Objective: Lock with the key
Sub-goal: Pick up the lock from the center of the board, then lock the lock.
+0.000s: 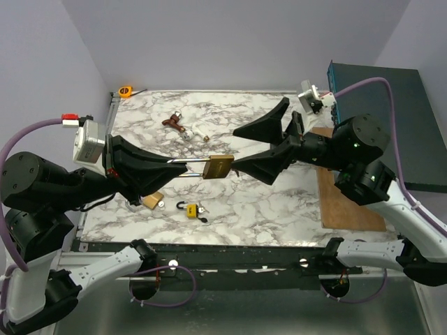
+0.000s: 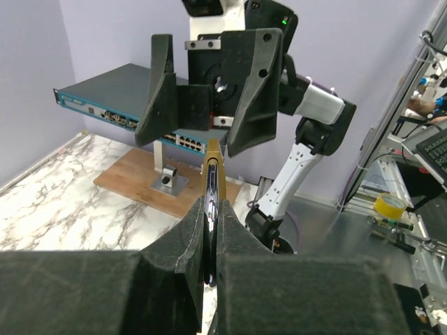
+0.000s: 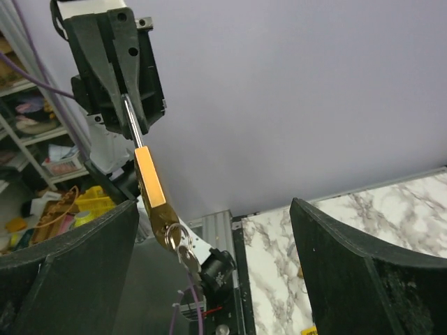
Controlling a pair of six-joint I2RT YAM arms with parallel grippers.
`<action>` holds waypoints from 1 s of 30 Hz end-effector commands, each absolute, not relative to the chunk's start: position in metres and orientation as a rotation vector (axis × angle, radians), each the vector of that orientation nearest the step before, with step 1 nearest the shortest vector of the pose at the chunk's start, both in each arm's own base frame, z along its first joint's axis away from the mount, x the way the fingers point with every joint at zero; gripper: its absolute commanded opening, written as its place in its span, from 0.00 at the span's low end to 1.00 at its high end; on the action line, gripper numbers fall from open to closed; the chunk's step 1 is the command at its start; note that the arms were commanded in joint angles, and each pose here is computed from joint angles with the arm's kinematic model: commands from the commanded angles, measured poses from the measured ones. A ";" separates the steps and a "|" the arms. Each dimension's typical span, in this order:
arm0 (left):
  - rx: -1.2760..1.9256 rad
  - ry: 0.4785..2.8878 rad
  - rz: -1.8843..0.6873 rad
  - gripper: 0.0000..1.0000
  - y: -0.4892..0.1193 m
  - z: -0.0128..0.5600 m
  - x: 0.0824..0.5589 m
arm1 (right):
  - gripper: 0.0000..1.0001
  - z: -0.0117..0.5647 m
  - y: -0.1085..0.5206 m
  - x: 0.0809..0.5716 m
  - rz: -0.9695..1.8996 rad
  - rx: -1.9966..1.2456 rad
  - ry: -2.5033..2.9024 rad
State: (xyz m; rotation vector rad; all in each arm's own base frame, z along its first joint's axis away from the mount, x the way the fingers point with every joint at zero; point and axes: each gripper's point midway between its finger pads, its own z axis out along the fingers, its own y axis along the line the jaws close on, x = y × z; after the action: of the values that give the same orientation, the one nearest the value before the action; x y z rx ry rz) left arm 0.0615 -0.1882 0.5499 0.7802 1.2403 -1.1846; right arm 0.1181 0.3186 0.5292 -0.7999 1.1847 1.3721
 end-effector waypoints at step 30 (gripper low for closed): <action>0.592 1.143 -1.265 0.00 -0.191 0.587 0.077 | 0.60 0.537 0.336 0.089 1.706 -0.792 0.998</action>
State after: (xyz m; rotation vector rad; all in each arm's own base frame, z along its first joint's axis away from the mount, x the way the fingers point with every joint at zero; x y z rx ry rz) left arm 0.0786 -0.2023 0.5562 0.6622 1.2728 -1.2711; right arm 0.0927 0.3336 0.5366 -0.7925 1.0242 1.6666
